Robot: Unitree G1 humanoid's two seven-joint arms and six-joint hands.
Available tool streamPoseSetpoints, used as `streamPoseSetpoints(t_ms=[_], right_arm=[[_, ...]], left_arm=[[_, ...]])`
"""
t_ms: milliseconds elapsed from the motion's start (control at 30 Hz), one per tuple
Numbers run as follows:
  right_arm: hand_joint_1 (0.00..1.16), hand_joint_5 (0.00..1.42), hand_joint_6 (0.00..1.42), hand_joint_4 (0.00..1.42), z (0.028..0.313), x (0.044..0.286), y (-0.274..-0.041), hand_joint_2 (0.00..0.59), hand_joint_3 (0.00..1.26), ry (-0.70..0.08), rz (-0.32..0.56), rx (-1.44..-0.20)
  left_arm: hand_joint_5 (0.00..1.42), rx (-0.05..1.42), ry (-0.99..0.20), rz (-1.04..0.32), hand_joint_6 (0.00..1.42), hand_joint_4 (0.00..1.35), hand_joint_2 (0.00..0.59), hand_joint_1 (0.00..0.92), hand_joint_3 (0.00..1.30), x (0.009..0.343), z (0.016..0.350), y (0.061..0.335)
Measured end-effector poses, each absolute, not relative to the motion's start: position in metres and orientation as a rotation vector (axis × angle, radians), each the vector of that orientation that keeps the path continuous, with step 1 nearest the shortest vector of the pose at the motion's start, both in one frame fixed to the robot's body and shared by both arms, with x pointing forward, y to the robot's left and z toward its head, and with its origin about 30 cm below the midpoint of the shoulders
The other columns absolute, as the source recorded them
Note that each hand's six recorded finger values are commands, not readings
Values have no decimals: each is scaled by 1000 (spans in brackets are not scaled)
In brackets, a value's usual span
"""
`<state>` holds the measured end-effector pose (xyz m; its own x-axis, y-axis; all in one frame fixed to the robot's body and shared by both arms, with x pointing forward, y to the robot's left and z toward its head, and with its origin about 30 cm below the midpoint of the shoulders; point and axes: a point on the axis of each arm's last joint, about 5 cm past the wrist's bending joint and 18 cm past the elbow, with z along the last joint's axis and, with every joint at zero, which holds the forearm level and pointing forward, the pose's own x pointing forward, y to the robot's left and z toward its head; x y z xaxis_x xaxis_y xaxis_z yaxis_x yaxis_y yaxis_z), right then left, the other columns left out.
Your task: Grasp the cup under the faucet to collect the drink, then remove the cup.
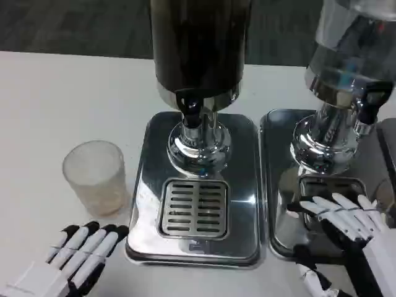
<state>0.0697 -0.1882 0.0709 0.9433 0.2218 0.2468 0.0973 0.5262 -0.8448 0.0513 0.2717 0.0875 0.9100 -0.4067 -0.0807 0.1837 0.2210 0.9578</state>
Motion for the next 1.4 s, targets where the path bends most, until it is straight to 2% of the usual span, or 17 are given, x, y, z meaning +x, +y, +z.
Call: streamPoseSetpoints(t_ms=[667, 800, 1033, 1133, 1233, 1400], right_arm=[[343, 191, 107, 245, 72, 73, -188, 455, 326, -341, 45, -978], [343, 194, 109, 252, 71, 74, -181, 455, 326, -335, 45, -954], [343, 195, 120, 257, 72, 74, -178, 455, 337, -331, 43, -947], [343, 195, 124, 257, 71, 73, -177, 455, 338, -324, 41, -948], [343, 195, 126, 257, 71, 73, -177, 455, 339, -321, 39, -946], [343, 195, 127, 262, 71, 73, -175, 455, 339, -321, 34, -938]], left_arm=[[0, 1264, -204, -388, 3, 0, 95, 0, 0, 53, 88, 275], [0, 1268, -209, -395, 15, 0, 86, 0, 0, 56, 90, 279], [0, 1240, -206, -381, 147, 0, 69, 0, 0, 56, 90, 283], [28, 1071, -276, -217, 196, 0, 64, 0, 0, 59, 89, 292], [60, 1020, -350, -86, 250, 0, 57, 0, 0, 68, 94, 302], [101, 987, -367, -55, 293, 0, 53, 0, 0, 70, 91, 304]])
